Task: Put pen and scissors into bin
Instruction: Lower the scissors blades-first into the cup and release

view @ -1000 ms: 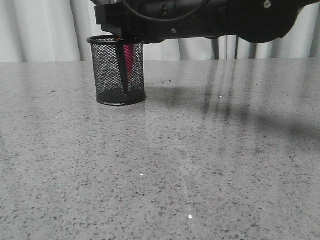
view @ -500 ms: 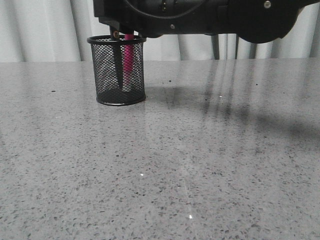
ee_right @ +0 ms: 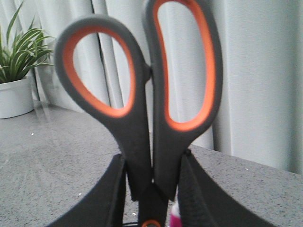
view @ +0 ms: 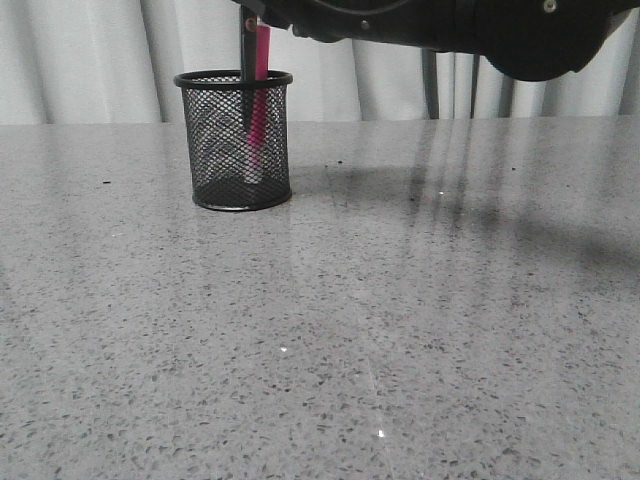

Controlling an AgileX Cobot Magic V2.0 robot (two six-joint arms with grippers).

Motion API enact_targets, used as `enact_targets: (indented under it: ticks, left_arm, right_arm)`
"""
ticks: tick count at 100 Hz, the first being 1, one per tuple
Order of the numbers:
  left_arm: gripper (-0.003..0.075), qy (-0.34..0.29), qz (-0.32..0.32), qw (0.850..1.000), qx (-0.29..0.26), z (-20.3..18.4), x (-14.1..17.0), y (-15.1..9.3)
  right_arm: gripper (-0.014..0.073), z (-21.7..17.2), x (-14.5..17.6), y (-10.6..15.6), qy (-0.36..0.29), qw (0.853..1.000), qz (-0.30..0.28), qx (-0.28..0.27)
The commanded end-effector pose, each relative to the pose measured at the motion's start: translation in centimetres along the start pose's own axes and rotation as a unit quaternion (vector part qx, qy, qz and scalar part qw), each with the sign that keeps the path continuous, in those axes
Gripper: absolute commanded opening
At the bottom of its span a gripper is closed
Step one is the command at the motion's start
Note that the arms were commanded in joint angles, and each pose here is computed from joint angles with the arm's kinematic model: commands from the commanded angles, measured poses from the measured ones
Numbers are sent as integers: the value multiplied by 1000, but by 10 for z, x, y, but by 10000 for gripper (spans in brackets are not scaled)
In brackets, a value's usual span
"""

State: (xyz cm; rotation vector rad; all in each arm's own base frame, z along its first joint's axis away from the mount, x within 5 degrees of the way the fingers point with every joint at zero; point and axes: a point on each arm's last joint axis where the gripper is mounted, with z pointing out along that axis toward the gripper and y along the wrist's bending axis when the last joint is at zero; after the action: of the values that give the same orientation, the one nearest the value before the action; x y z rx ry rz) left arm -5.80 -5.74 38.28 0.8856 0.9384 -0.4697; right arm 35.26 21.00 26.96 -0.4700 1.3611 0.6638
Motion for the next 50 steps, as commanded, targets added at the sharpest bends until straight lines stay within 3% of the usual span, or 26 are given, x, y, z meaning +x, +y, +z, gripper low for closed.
enact_targets:
  ticks: [1, 50]
  left_arm:
    - [19, -12, -16, 1000, -6, 2, -6, 5]
    - [19, 6, 0, 1000, -9, 2, -3, 6]
  right_arm:
    - [-76, -2, -37, 2, -80, 997, -7, -7]
    - [-76, 7, -3, 14, -32, 999, -17, -40]
